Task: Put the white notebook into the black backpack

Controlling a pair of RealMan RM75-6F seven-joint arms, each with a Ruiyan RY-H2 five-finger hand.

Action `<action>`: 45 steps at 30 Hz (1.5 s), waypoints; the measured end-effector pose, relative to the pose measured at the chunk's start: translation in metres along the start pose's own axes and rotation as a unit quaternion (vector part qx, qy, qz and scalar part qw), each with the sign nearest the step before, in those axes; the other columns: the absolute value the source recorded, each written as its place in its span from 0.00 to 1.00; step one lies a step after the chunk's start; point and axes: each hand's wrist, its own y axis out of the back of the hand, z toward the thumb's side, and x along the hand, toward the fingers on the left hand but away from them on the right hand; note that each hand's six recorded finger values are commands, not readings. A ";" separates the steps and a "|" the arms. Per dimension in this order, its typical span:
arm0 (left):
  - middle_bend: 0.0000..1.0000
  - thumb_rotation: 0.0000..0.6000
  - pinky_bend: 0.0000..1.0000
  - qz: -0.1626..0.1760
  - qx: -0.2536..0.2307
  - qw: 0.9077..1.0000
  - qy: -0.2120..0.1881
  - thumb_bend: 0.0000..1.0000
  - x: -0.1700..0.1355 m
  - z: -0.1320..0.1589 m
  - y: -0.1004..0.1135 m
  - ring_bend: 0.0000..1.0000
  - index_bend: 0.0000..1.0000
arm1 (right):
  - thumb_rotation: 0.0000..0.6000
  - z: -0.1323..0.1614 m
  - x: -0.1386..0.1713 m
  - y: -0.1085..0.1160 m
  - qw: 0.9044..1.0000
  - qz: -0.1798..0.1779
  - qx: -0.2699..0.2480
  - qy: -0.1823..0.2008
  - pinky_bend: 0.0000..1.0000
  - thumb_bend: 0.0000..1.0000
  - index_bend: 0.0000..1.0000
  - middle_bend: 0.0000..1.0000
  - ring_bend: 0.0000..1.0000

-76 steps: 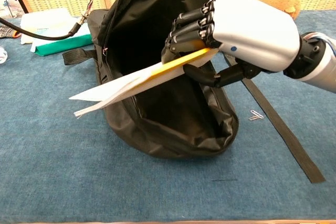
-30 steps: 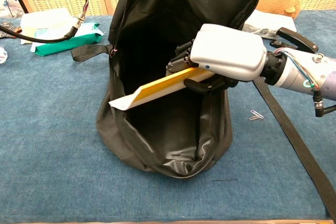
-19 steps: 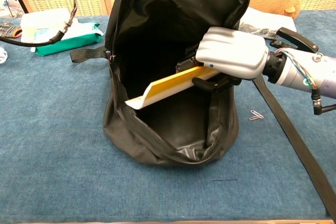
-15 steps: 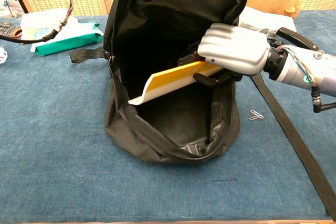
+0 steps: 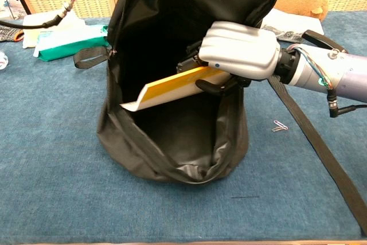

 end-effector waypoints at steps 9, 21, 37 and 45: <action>0.74 1.00 0.77 0.009 0.001 1.000 -0.002 0.84 -0.006 0.003 0.013 0.59 0.76 | 1.00 0.012 -0.020 0.018 0.998 -0.038 0.001 0.045 0.63 0.61 0.58 0.53 0.44; 0.74 1.00 0.77 0.006 -0.001 1.000 -0.001 0.84 -0.007 -0.001 0.010 0.59 0.76 | 1.00 0.003 -0.022 0.001 0.999 0.009 0.015 0.030 0.61 0.61 0.58 0.52 0.43; 0.74 1.00 0.77 0.008 -0.010 1.000 -0.001 0.84 -0.002 -0.008 0.009 0.59 0.76 | 1.00 -0.011 -0.005 -0.013 0.998 0.051 0.032 0.002 0.24 0.17 0.20 0.09 0.08; 0.74 1.00 0.77 0.011 -0.016 1.000 0.004 0.84 0.004 -0.011 0.011 0.59 0.76 | 1.00 -0.019 0.013 -0.012 0.996 0.066 0.056 0.002 0.09 0.06 0.15 0.02 0.01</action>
